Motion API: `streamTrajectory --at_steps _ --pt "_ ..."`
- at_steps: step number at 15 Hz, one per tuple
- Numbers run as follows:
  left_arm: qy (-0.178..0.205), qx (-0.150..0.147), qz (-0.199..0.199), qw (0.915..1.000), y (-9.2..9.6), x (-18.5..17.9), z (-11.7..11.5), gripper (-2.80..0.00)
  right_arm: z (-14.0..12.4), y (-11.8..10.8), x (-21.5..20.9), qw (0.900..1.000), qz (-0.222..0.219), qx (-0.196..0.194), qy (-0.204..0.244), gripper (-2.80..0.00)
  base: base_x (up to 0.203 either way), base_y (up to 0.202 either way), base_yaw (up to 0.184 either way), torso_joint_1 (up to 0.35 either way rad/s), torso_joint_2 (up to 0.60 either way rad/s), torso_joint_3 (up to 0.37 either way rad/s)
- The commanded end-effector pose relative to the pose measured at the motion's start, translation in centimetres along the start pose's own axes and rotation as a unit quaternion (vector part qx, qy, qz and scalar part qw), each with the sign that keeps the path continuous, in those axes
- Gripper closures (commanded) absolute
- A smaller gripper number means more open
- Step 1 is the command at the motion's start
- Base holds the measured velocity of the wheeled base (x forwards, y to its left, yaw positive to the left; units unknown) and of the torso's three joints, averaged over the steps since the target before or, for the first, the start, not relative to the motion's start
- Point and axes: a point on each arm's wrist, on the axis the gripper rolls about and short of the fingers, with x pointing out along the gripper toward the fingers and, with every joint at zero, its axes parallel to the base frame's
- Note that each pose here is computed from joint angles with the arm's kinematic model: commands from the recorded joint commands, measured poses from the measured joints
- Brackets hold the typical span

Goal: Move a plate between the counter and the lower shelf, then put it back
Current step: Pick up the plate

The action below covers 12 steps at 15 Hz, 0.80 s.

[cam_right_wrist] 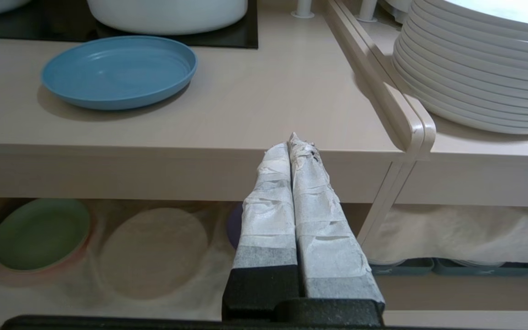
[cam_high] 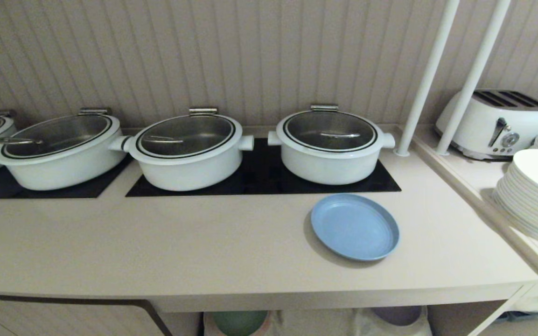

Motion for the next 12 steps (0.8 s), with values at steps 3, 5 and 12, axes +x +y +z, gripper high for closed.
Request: streamTrajectory --at_steps 3,5,12 --pt "0.000 0.000 0.000 1.0000 0.0 0.0 0.0 0.00 0.2 0.0 -0.1 1.000 0.008 0.000 -0.005 0.00 0.000 0.000 0.000 0.000 0.00 0.000" --pt "-0.001 0.000 0.000 1.0000 0.0 0.0 0.0 0.00 1.5 0.0 -0.5 1.000 0.010 0.002 -0.020 0.00 0.000 0.000 0.000 0.000 0.00 0.000" --pt "0.000 0.000 0.000 1.0000 0.0 0.0 0.0 0.00 5.2 -0.2 -0.7 0.999 0.019 0.009 0.043 0.00 0.000 0.000 0.000 0.000 0.00 0.000"
